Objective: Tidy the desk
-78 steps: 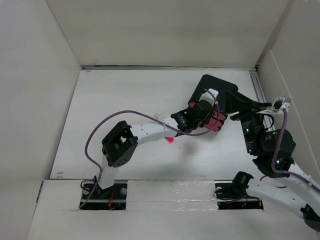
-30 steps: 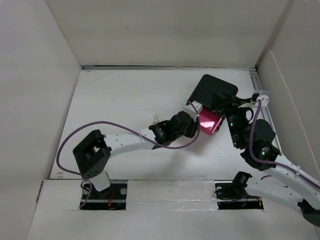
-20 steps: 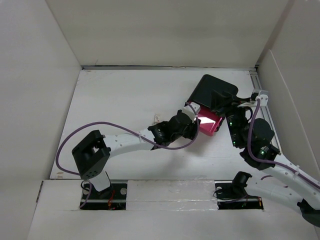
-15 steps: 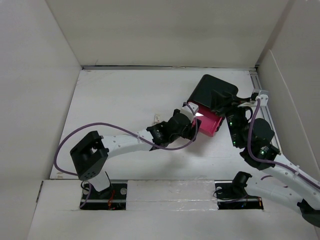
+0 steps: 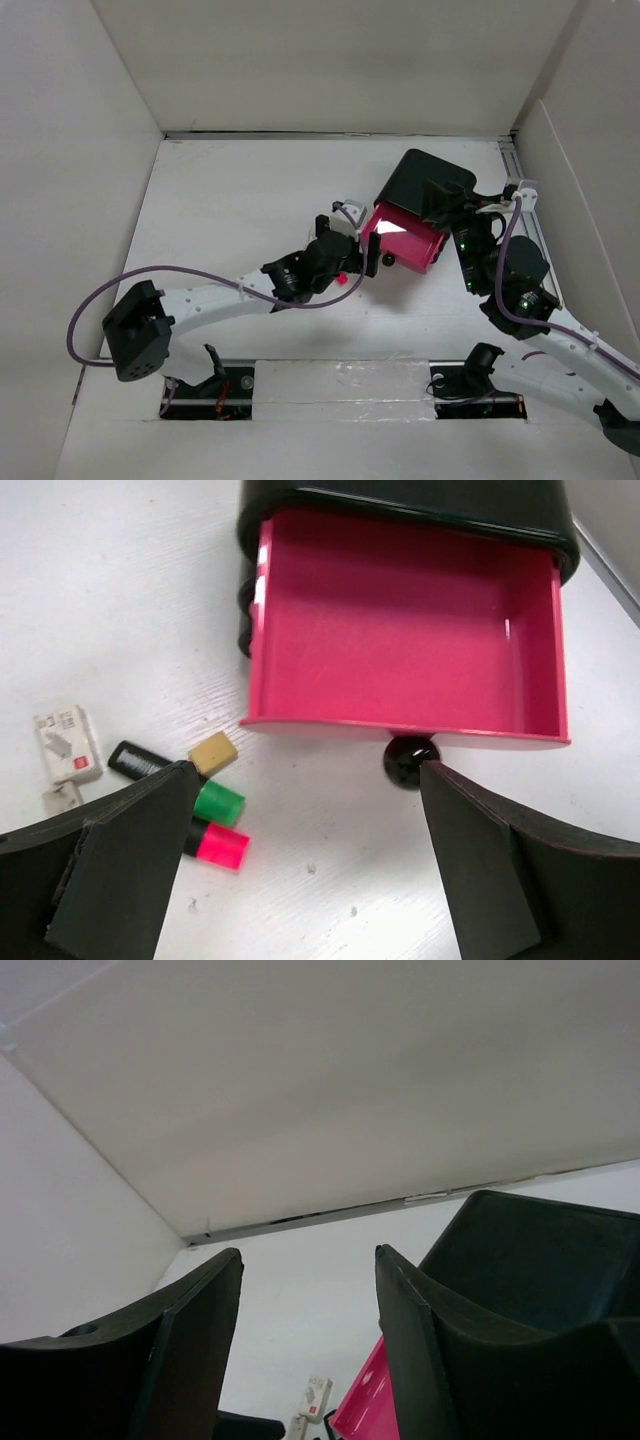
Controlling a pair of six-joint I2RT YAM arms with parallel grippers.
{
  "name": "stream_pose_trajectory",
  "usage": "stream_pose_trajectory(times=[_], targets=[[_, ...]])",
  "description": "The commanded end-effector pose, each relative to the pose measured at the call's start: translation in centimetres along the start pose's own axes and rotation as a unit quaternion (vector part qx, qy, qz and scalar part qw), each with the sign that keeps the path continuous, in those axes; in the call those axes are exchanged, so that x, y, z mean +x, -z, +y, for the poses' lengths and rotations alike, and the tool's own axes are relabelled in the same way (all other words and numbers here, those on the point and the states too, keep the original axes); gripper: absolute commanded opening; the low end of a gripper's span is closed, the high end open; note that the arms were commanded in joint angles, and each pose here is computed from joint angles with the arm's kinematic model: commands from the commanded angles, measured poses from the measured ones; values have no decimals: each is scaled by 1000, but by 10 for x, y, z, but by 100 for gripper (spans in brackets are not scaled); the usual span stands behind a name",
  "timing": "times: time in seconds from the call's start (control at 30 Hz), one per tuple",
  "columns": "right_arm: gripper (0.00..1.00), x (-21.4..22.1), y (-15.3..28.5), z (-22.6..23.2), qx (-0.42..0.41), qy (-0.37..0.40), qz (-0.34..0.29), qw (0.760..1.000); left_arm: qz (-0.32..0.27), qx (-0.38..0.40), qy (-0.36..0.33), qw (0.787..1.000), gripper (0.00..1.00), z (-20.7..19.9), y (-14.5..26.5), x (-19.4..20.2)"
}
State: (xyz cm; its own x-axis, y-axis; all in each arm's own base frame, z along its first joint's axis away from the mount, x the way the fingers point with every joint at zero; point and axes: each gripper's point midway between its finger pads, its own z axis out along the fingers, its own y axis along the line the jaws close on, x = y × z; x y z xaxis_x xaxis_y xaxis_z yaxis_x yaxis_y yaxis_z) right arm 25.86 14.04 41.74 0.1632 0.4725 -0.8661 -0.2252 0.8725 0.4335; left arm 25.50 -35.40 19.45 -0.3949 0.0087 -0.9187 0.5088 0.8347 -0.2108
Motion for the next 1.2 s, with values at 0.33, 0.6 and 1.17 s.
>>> stream_pose_trajectory(times=[0.33,0.6,1.17], targets=[[100,4,-1,14,-33,-33,1,999,25,-246,121,961,99,122,38,66],[97,46,4,23,-67,-47,51,995,71,-269,148,949,99,137,40,115],[95,64,5,25,-80,-38,69,994,120,-298,134,938,97,160,-4,143]])
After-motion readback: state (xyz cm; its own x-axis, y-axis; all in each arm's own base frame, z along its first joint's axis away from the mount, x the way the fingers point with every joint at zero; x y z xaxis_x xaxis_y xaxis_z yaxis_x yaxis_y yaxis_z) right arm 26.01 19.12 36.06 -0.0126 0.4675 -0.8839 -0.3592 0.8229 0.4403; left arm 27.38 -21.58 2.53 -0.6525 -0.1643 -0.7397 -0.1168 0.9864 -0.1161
